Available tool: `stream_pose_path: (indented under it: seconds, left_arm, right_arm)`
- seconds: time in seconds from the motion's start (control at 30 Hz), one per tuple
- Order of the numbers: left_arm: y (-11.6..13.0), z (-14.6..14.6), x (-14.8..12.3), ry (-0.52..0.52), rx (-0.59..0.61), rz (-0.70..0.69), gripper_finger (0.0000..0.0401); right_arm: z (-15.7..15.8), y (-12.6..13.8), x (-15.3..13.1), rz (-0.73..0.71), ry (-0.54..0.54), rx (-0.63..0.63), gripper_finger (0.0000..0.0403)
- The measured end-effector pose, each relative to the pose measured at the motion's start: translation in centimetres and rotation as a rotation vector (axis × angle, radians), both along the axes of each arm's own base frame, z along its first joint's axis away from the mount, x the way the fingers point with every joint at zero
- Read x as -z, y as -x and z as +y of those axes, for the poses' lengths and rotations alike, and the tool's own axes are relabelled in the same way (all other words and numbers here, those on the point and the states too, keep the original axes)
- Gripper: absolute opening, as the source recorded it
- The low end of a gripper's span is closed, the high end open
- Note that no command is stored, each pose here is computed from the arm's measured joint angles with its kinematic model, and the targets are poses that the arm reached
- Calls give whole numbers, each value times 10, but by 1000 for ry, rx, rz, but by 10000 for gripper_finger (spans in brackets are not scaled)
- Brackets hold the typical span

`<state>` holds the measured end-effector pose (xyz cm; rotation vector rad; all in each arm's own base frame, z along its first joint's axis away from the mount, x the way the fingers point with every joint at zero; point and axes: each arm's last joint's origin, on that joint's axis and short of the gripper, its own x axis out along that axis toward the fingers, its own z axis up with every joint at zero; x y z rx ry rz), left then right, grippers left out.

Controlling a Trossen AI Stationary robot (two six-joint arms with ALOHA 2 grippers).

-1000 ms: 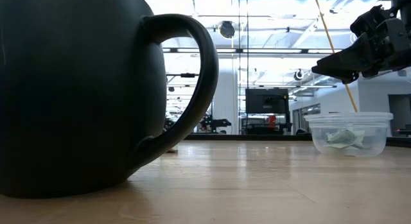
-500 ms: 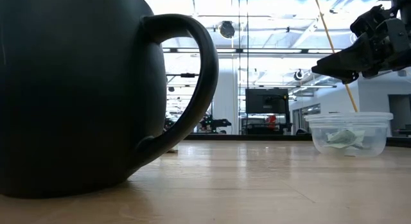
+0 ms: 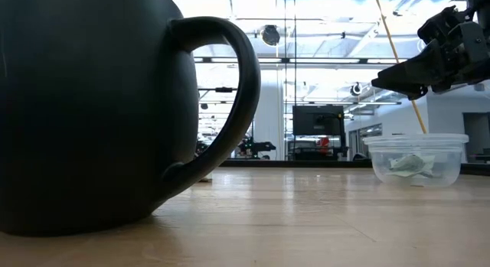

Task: Pick and place Stevia / Truvia into bins
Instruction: Put the white stevia packet into the rectangular transparent container

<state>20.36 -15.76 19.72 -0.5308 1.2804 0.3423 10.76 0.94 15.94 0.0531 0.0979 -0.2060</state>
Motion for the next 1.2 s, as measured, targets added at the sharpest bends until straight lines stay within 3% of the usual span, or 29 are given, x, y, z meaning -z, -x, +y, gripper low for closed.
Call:
stream_pose_path:
  seconds: [0.13, 0.3, 0.57, 0.67, 0.93, 1.2]
  left_arm:
    - [-20, 29, -1, -130, 70, -51, 204]
    - [-42, 69, -1, -181, 152, -56, 205]
    - [-81, 105, 1, -262, 338, -251, 196]
    - [-98, 114, 15, -254, 381, -287, 198]
    - [-122, 127, 65, -213, 409, -202, 199]
    - [-130, 125, 73, -209, 413, -241, 179]
  right_arm:
    - [0, 0, 0, 0, 0, 0, 169]
    - [0, 0, 0, 0, 0, 0, 169]
    - [0, 0, 0, 0, 0, 1, 169]
    - [0, 0, 0, 0, 0, 0, 169]
    - [0, 0, 0, 4, 1, 0, 169]
    - [0, 0, 1, 9, 2, 0, 169]
